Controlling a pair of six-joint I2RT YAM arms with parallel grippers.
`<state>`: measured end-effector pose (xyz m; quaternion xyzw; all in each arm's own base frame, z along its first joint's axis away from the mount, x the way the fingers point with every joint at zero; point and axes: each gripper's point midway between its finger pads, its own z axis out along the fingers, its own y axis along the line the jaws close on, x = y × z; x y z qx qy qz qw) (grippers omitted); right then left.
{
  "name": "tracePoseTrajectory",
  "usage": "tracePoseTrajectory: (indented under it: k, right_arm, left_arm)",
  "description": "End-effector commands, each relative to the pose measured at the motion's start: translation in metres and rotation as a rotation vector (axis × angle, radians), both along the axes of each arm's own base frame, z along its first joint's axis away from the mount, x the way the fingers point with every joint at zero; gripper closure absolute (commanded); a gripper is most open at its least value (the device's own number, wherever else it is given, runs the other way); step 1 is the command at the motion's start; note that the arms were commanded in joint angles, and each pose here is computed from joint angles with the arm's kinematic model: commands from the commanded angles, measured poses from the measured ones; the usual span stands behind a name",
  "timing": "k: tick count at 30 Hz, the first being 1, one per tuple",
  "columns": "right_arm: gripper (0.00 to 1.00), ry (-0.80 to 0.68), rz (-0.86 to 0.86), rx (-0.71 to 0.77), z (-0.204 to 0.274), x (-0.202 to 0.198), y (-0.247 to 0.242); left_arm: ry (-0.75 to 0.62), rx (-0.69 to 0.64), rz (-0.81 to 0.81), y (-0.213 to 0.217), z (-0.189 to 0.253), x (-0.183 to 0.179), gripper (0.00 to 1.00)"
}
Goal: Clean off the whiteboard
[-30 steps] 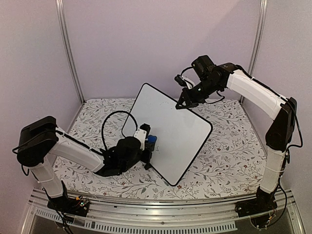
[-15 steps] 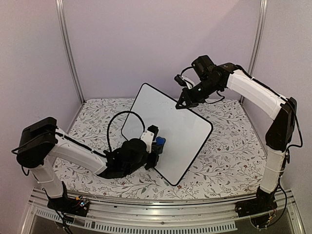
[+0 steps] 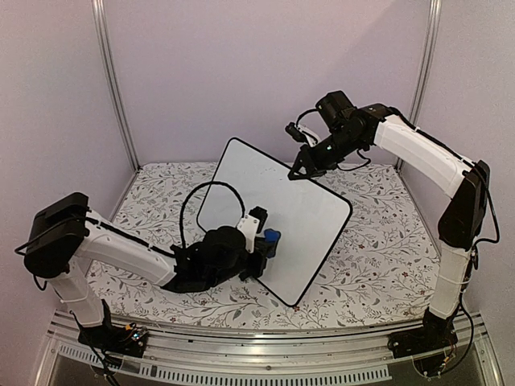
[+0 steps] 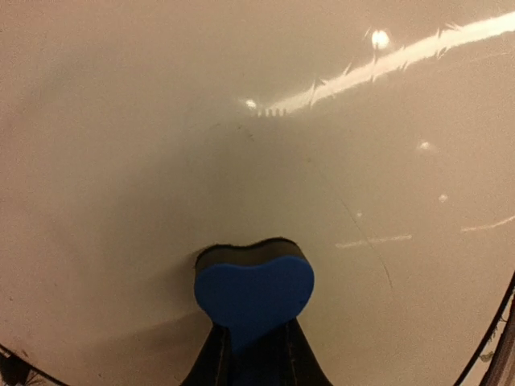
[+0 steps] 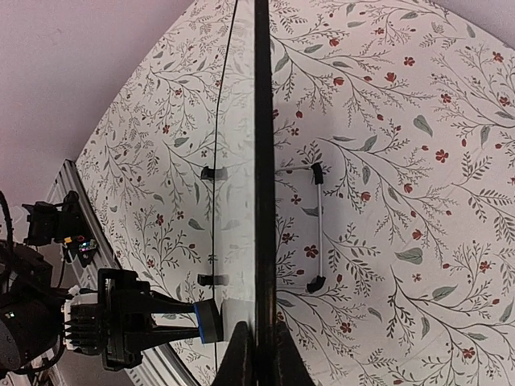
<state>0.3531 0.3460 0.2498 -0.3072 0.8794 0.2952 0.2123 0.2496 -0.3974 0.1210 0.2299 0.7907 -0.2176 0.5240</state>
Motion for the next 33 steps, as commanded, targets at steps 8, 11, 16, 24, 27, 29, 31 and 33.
tracePoseTrajectory:
  k: [8, 11, 16, 24, 27, 29, 31, 33]
  right_arm:
    - [1.00, 0.007, 0.084, -0.051, -0.018, -0.021, 0.017]
    - [1.00, 0.007, 0.084, -0.051, -0.019, -0.020, 0.017]
    - [1.00, 0.010, 0.083, -0.054, -0.020, -0.020, 0.017]
    - [1.00, 0.010, 0.083, -0.055, -0.020, -0.020, 0.017]
    - [1.00, 0.011, 0.083, -0.055, -0.020, -0.020, 0.017]
    - [1.00, 0.010, 0.082, -0.055, -0.020, -0.020, 0.017]
    - [1.00, 0.009, 0.083, -0.054, -0.020, -0.020, 0.017]
    - [1.00, 0.009, 0.083, -0.054, -0.019, -0.020, 0.017]
  left_arm:
    - [0.142, 0.271, 0.168, 0.094, -0.067, 0.027, 0.96]
    - [0.134, 0.280, 0.145, 0.095, -0.071, 0.024, 0.96]
    - [0.094, 0.248, 0.039, 0.074, -0.065, 0.007, 0.96]
    - [0.056, 0.230, -0.095, 0.024, -0.061, -0.020, 0.96]
    - [0.049, 0.244, -0.126, 0.009, -0.064, -0.030, 0.96]
    - [0.043, 0.239, -0.143, 0.001, -0.062, -0.034, 0.96]
    - [0.039, 0.225, -0.163, -0.005, -0.058, -0.038, 0.96]
    - [0.033, 0.210, -0.182, -0.010, -0.053, -0.042, 0.96]
